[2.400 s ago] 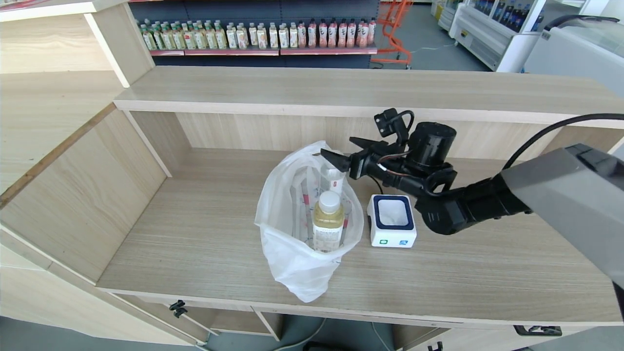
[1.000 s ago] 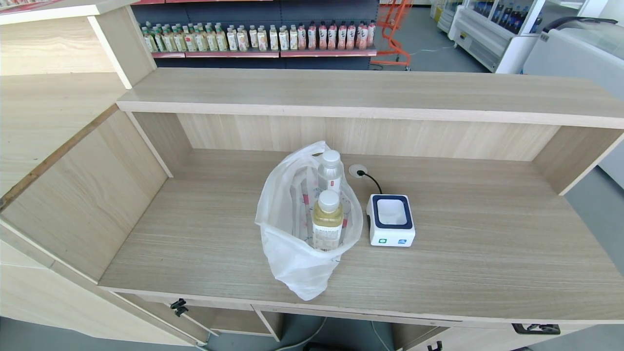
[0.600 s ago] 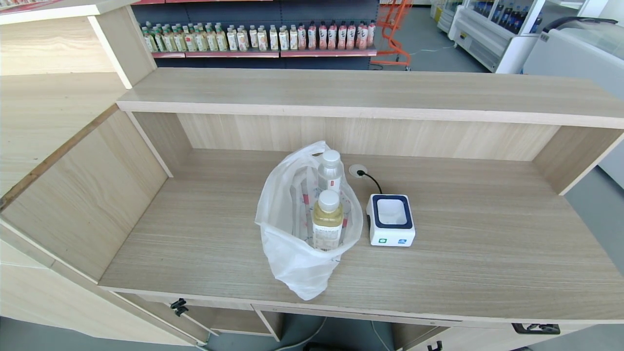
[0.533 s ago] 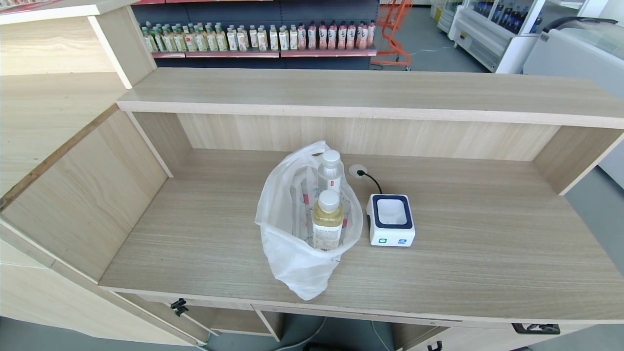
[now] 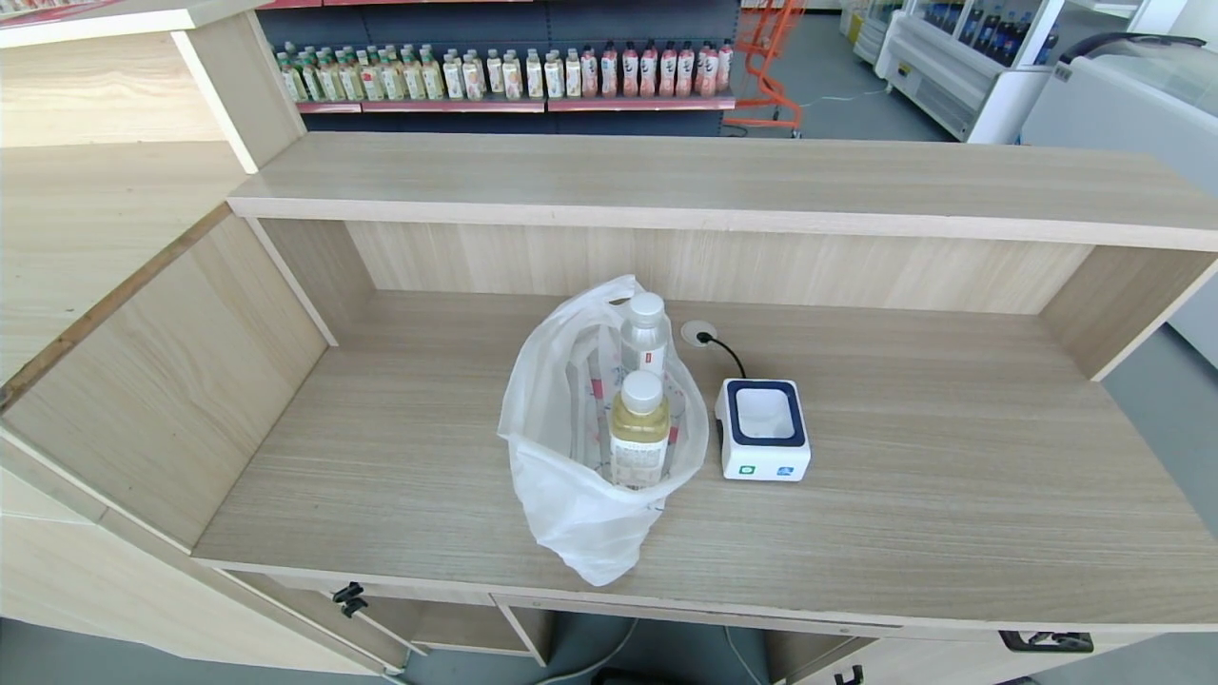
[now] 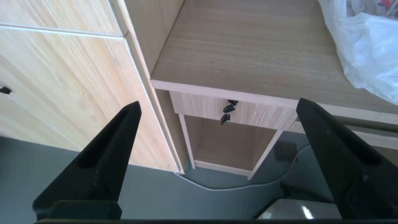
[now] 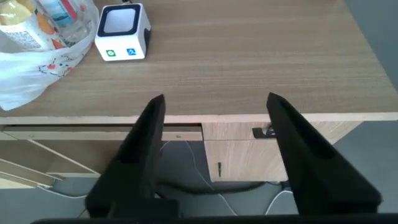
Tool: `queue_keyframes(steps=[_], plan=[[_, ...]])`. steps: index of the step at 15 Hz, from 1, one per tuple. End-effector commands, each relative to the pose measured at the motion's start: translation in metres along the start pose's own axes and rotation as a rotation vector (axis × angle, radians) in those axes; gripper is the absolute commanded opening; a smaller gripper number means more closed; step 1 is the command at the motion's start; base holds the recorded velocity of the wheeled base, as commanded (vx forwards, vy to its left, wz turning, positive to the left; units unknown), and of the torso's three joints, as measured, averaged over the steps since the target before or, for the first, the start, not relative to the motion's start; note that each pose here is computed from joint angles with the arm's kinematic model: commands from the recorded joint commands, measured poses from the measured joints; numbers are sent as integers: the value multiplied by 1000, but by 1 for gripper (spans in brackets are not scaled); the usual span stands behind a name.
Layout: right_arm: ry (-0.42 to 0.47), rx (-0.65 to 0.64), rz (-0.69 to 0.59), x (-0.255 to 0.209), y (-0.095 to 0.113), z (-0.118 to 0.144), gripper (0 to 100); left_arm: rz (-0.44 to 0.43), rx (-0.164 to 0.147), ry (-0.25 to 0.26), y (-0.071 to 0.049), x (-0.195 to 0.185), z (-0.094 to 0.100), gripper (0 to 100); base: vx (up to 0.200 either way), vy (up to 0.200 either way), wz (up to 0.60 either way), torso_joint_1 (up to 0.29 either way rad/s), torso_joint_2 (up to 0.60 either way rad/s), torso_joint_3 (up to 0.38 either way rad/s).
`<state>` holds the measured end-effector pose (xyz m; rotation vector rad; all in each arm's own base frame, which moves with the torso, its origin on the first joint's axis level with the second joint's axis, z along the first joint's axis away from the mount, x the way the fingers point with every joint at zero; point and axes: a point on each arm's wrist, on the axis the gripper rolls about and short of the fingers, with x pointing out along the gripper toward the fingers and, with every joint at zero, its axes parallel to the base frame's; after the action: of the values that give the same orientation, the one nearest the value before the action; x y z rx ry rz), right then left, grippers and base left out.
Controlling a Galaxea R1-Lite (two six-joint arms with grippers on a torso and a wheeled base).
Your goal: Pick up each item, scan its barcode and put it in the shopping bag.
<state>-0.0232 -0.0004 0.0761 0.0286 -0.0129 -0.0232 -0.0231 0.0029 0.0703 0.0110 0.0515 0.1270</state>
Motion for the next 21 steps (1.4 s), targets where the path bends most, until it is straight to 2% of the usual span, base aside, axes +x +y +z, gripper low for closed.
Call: queue_keyframes(steps=[1, 3, 8, 12, 14, 21], plan=[[5, 1, -1, 0, 0, 0, 0, 0, -3, 1, 0, 0, 0, 100, 0, 0, 0, 0, 0, 0], [5, 1, -1, 0, 0, 0, 0, 0, 0, 1, 0, 0, 0, 100, 0, 0, 0, 0, 0, 0], [5, 1, -1, 0, 0, 0, 0, 0, 1, 0, 0, 0, 0, 100, 0, -200, 0, 4, 0, 2], [5, 1, -1, 0, 0, 0, 0, 0, 3, 3, 0, 0, 0, 100, 0, 0, 0, 0, 0, 0], [5, 1, -1, 0, 0, 0, 0, 0, 3, 3, 0, 0, 0, 100, 200, 0, 0, 2, -2, 9], [5, 1, -1, 0, 0, 0, 0, 2, 0, 0, 0, 0, 0, 100, 0, 0, 0, 0, 0, 0]])
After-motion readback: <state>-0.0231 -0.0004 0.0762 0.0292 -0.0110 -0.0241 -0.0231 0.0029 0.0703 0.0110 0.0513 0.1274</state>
